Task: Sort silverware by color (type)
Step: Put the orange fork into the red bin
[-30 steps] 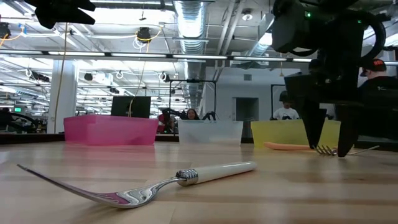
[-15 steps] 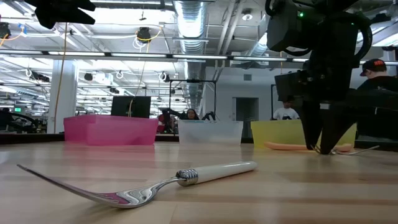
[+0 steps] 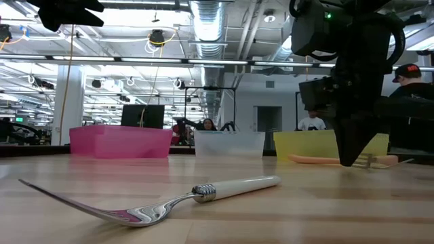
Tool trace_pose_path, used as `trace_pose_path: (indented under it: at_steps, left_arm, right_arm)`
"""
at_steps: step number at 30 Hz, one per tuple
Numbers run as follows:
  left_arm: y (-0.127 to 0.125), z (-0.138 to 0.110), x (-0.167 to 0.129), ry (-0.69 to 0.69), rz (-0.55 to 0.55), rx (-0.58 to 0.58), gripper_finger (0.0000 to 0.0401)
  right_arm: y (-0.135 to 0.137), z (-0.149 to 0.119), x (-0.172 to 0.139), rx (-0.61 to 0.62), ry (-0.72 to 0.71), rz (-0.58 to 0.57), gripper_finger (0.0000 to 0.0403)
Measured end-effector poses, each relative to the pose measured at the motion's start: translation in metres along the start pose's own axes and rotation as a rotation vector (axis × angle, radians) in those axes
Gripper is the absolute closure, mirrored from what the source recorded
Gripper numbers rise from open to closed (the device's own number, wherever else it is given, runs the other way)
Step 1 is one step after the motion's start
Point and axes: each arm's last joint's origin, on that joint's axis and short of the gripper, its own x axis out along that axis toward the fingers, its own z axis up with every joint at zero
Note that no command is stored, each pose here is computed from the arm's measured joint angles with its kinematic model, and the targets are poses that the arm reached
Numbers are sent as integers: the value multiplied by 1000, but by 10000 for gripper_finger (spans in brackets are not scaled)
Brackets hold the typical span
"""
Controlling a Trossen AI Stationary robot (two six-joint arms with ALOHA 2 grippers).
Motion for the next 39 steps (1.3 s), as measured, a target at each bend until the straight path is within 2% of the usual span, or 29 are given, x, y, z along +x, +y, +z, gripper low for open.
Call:
trace_pose_path:
  at_steps: [14,21,28,34,39]
  left_arm:
    - [0,0,0,0,0,0,189]
    - [0,0,0,0,0,0,189]
    - [0,0,0,0,0,0,189]
    - [0,0,0,0,0,0,189]
    - [0,0,0,0,0,0,189]
  right_arm:
    - [8,13,-10,6,-84,-20,384]
    - [15,33,-33,100,-187,-28,384]
    - [29,54,-61,73,-327,-3,384]
    - [45,72,-80,-30,-548,-108,384]
    - [50,85,-93,-83,-720,-128,384]
